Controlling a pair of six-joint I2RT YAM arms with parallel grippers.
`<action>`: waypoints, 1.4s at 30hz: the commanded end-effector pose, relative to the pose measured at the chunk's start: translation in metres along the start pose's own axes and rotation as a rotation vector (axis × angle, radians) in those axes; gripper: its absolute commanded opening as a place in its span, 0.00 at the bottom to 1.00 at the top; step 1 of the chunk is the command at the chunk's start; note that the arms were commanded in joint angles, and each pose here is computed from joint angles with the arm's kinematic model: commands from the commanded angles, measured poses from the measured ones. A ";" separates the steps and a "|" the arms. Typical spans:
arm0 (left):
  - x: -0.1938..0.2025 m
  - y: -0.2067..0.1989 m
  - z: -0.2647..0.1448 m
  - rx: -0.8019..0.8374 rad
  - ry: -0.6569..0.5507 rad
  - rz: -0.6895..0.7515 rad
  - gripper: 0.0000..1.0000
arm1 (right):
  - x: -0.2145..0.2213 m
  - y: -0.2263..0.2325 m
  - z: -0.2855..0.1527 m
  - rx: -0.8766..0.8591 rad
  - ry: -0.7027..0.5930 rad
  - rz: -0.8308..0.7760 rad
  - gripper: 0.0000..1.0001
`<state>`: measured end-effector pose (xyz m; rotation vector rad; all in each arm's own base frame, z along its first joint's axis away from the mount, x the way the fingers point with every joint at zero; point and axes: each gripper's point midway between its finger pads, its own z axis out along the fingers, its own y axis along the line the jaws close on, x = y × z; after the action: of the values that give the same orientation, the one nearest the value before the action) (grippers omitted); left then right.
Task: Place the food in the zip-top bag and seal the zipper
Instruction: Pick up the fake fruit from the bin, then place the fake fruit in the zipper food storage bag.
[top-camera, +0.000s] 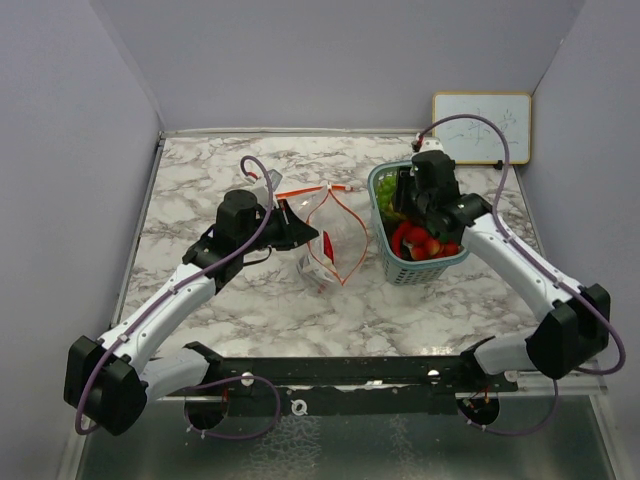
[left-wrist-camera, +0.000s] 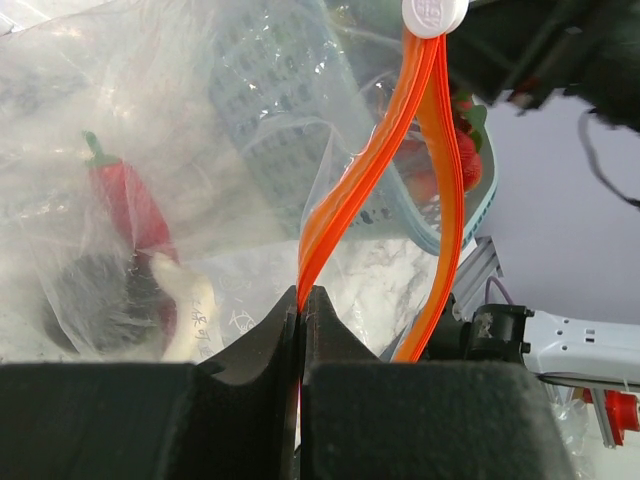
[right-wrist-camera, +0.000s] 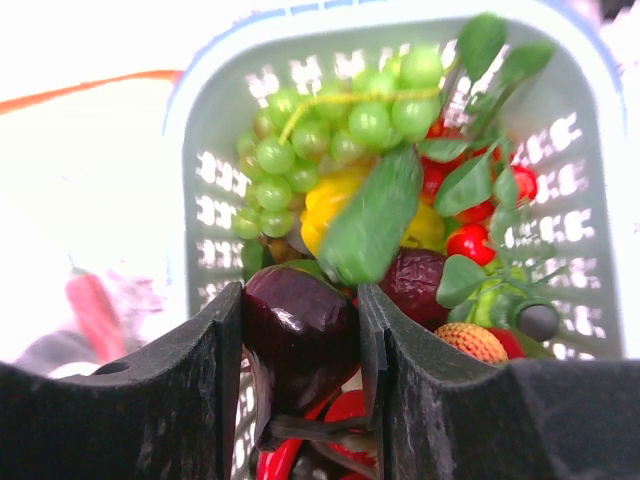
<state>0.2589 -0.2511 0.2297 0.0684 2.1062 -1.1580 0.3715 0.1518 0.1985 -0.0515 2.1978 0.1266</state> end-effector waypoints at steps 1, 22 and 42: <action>-0.002 -0.006 -0.004 0.022 -0.011 0.005 0.00 | -0.071 0.018 -0.060 -0.145 -0.216 -0.009 0.15; -0.004 -0.008 -0.003 0.027 -0.019 -0.015 0.00 | -0.039 0.188 -0.146 -0.980 -0.207 -0.207 0.17; -0.006 -0.010 0.000 0.030 -0.008 -0.016 0.00 | -0.025 0.156 -0.096 -0.685 -0.158 -0.240 0.94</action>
<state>0.2584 -0.2516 0.2296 0.0442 2.1138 -1.1714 0.2953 0.3054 0.2636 -0.7013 1.9391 0.7604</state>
